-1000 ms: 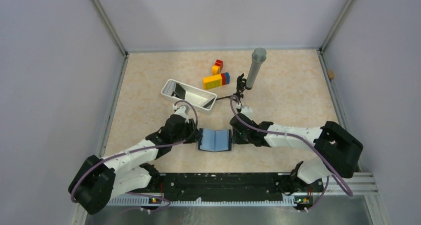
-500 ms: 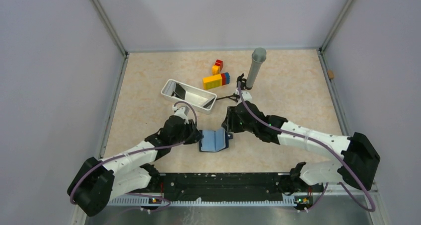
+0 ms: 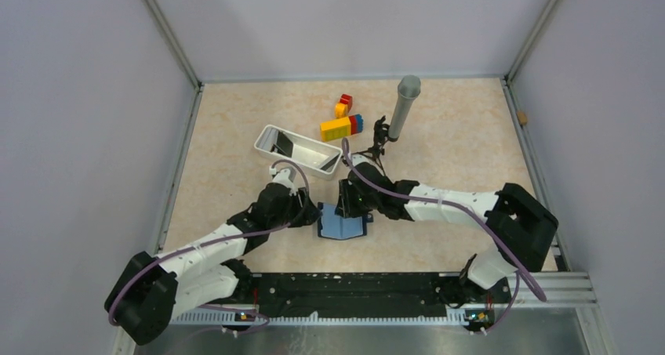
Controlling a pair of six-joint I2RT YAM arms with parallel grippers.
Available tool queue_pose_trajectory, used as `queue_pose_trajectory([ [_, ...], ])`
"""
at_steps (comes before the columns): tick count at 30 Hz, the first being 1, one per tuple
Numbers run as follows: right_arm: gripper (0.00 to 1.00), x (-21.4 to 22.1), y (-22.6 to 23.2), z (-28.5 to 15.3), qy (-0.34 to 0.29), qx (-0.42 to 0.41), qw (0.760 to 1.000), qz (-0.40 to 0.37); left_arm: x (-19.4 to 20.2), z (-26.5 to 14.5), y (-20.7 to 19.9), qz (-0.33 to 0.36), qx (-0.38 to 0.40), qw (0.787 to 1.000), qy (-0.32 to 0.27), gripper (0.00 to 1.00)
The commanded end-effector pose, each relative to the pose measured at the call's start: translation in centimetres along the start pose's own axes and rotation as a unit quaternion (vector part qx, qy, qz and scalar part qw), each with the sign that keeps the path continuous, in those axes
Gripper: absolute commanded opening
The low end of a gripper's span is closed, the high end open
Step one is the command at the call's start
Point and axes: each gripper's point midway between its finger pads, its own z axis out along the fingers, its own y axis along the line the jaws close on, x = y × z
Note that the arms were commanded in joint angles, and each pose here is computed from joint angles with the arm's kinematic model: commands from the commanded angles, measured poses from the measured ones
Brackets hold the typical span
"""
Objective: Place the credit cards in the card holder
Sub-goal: Open the card holder at the center of the board.
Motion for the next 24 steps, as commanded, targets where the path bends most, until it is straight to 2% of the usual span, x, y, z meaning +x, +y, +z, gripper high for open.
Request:
queue_pose_trajectory([
  [1,0.29,-1.4,1.3,0.3,-0.014,-0.007,1.000,-0.012,-2.1,-0.9,-0.8,0.009,0.005,0.999,-0.036,0.61],
  [7,0.30,-0.1,-0.2,1.7,0.005,0.016,1.000,-0.013,-3.1,-1.9,-3.2,0.027,0.047,0.998,-0.032,0.70],
  [15,0.32,1.8,-1.1,3.8,0.032,0.042,0.998,-0.027,-3.1,-1.6,-3.4,0.022,0.048,0.998,-0.027,0.71],
  [20,0.37,2.6,-3.0,3.9,0.050,0.130,0.988,-0.065,-1.7,-0.8,-2.3,0.014,0.033,0.999,-0.006,0.71],
  [24,0.40,3.8,-5.0,3.9,0.060,0.178,0.980,-0.069,-1.2,-0.2,-0.5,0.000,-0.005,1.000,-0.007,0.66],
])
